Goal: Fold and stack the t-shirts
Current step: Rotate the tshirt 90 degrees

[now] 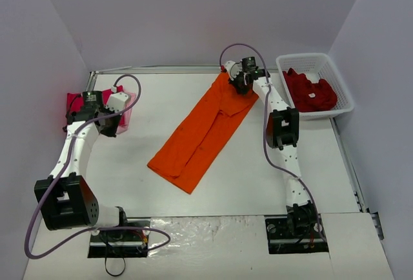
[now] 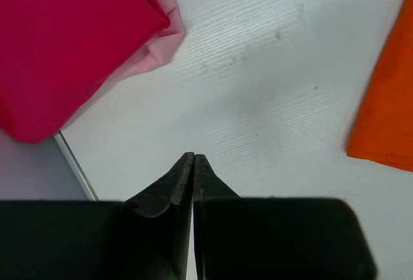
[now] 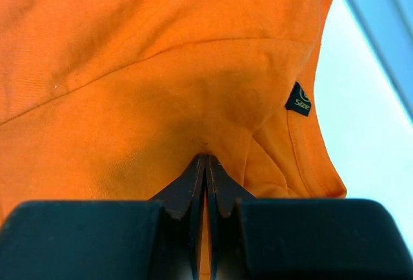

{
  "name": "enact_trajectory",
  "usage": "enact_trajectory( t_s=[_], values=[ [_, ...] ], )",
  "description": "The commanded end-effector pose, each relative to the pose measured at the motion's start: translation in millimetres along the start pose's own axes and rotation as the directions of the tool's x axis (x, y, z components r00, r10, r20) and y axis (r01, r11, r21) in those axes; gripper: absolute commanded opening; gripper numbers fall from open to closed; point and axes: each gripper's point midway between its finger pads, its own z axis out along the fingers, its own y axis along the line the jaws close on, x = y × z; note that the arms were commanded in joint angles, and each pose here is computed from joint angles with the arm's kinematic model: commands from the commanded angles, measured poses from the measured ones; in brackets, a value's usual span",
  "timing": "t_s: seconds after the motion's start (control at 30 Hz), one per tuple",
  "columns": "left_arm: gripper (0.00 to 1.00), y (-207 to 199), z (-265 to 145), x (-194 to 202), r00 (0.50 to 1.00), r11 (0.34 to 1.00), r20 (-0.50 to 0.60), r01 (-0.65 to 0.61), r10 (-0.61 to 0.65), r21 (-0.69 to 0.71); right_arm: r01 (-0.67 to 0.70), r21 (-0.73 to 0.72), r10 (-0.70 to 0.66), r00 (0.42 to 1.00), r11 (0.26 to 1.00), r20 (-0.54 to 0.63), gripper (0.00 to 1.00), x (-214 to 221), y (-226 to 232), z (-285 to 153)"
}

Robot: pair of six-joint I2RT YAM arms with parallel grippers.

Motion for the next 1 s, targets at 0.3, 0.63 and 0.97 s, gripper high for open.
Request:
enact_trajectory(
  t_s=[0.3,0.63,0.97],
  values=[
    [0.02,4,-7,-18,0.998,1.0,0.056,0.014,-0.015,0.007,-0.009,0.126,0.009,1.0,0.992,0.0,0.0,14,-32,-30],
    [0.02,2,-10,-21,0.997,1.0,0.072,0.01,-0.012,0.021,-0.013,0.099,0.019,0.998,0.995,-0.056,0.0,42,-27,-28],
    [0.02,5,-2,-14,0.999,1.0,0.034,0.02,-0.02,0.011,0.067,0.052,-0.065,0.997,0.996,-0.042,0.0,34,-14,6]
  ],
)
